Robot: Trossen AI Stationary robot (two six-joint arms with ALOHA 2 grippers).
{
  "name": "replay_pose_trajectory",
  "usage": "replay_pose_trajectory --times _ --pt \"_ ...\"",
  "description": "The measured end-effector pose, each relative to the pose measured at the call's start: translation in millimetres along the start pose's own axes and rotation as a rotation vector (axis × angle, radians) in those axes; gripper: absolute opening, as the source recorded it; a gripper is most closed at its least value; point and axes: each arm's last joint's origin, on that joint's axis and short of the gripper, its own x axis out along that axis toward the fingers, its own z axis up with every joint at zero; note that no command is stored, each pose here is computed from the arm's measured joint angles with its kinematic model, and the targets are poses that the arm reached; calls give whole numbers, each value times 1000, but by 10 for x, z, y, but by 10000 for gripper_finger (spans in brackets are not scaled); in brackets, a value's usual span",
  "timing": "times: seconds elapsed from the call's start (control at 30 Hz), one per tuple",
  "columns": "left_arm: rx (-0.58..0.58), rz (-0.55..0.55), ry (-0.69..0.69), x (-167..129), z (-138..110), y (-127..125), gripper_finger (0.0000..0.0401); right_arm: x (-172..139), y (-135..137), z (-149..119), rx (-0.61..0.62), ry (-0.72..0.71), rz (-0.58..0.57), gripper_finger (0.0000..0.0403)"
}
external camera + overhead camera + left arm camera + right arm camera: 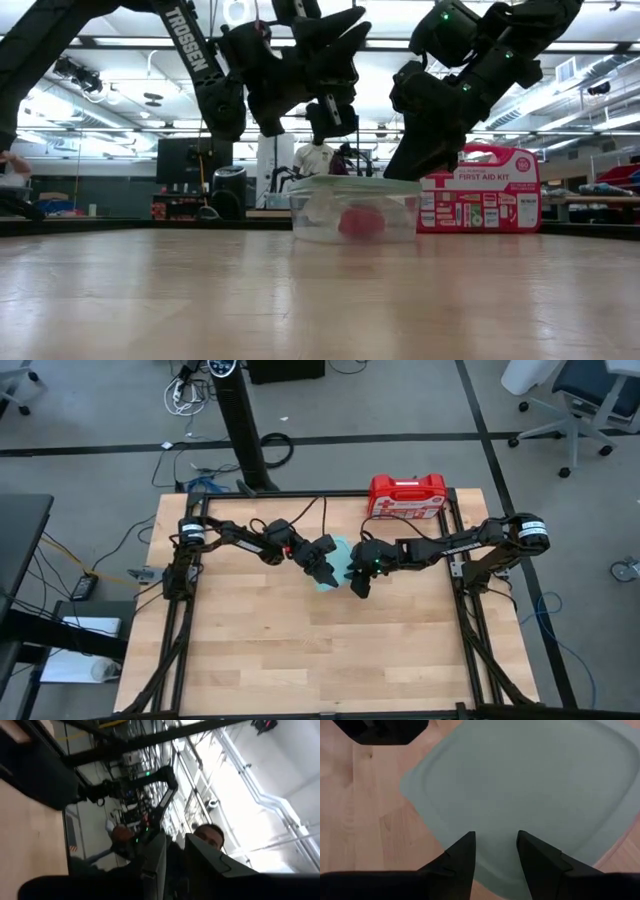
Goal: Roll bandage
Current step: Close the plastic container
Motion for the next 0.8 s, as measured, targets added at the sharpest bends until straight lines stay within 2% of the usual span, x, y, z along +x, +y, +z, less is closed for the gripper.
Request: replay_pose_trajectory --times 0.2,0.57,0.8 --pt "-33 20 -81 -6 -11 61 76 -1 0 -1 -4 1 0 149" --pt "-130 103 -204 -162 -307 316 76 -1 1 -1 -6 1 -1 149" --pt "-112 57 -213 -78 -331 260 76 -1 2 0 -6 1 0 149"
